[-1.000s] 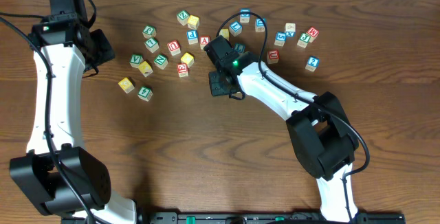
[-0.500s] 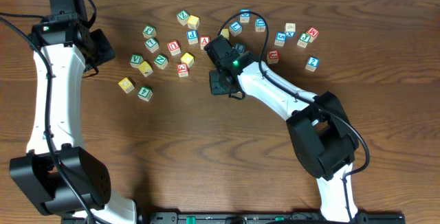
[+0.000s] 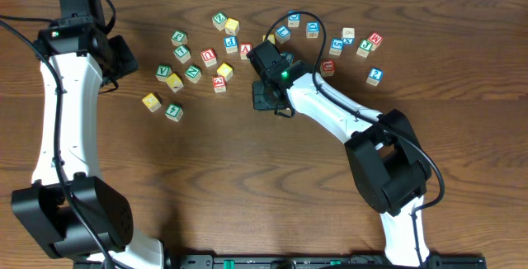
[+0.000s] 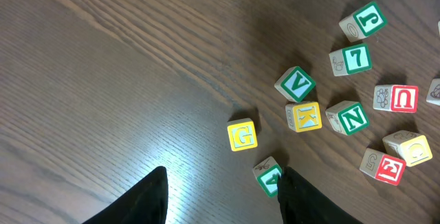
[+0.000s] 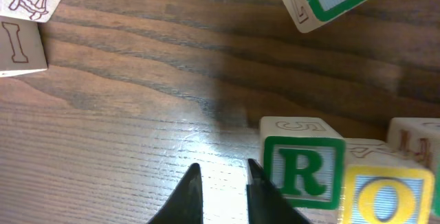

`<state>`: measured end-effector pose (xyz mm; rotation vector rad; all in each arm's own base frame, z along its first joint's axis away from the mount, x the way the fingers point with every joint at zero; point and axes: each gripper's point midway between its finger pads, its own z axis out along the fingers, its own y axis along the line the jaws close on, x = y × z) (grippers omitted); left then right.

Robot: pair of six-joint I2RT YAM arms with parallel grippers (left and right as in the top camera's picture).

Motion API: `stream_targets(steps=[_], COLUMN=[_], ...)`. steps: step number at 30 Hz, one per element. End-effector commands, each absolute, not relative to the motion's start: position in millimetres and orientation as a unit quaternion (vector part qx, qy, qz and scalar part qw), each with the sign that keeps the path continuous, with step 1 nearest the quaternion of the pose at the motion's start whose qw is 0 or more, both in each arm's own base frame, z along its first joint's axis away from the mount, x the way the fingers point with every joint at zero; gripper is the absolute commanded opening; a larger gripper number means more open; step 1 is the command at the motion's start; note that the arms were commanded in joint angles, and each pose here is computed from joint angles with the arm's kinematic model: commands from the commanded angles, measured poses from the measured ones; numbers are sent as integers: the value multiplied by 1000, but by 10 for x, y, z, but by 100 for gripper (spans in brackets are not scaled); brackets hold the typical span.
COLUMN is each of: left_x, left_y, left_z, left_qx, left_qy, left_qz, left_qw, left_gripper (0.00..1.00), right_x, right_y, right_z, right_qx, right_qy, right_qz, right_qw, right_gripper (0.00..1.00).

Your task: Spell out ROBOT

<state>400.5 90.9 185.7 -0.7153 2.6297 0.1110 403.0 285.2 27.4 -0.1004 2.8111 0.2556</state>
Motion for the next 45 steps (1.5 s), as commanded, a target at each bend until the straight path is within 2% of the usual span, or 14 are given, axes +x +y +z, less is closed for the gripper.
stream_targets(steps=[1,11,16,19,20,21,30,45], left_x=[3987,3980,3971,3972,3972,3972,3971,3973], left_y=[938,936,936,936,935,935,935,936], left_z=[1872,1867,1863,1864,1865,1864,1863,1864], left_qx=[-258,-258,-258,-258,-258,-258,-258,-258], left_qy=[943,943,943,943,943,943,943,943], left_qz=[46,46,47,47,46,46,46,47], left_qw=[206,205,203,203,203,203,203,203], left_gripper=[51,51,51,51,51,51,51,51], right_x=[4157,4201,4014,3885,3843,3811,3658,3918], right_y=[2837,2830,2559,2416,2387,2368,2259,2204], right_z=[338,809,704,639,623,603,319,285], right_qx=[-24,-32,-24,-28,-31,-32,-38,-30], right_qy=[981,980,991,995,996,996,998,992], right_qz=[87,86,49,27,22,18,-2,-26], right_qw=[172,176,122,90,82,76,54,120], right_gripper=[19,21,16,9,2,1,1,1])
